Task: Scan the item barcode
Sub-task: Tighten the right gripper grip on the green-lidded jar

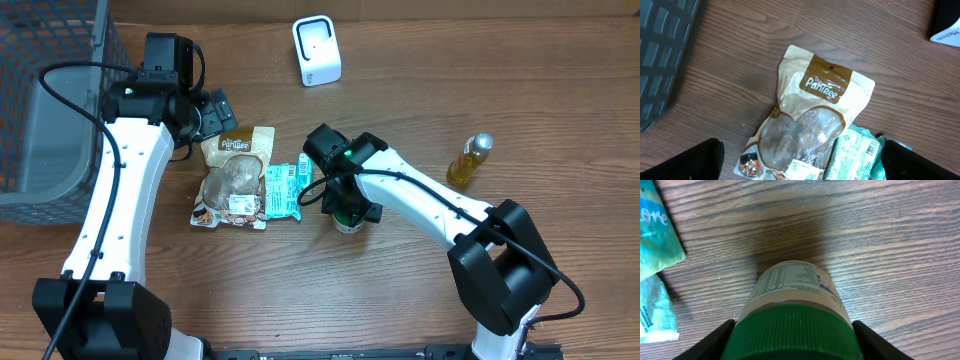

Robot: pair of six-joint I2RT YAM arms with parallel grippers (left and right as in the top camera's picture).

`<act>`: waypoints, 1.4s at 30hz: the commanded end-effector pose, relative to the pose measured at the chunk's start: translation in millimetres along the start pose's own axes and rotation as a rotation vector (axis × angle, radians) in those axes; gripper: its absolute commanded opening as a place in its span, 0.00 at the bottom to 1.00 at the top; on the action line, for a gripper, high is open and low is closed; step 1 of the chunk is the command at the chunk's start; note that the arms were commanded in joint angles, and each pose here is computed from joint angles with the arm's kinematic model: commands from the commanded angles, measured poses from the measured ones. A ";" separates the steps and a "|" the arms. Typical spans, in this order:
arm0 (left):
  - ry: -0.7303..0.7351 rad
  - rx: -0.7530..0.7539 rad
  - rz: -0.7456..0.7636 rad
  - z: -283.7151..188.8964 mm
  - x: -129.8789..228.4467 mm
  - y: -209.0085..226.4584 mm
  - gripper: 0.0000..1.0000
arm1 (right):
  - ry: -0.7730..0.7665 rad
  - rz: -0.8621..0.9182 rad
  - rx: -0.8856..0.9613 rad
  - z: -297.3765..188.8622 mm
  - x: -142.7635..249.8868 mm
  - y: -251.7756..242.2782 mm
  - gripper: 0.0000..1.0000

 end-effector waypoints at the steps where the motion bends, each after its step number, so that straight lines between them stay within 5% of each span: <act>1: -0.019 0.003 0.003 -5.3 -3.9 -1.1 1.00 | 0.024 0.000 -0.003 3.5 3.0 -0.8 0.62; 19: -0.019 0.003 0.003 -5.3 -3.8 -1.1 1.00 | 0.046 -0.054 -0.035 3.3 6.0 4.5 0.55; 42: -0.019 0.003 0.004 -5.3 -3.8 -1.1 1.00 | 0.037 -0.054 -0.044 3.3 4.2 6.7 0.61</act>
Point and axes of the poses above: each gripper's point midway between its finger pads, its own z axis out along the fingers, its own y axis along the line the jaws close on, x = y × z, the point moved 2 cm from there along -z, back along the fingers
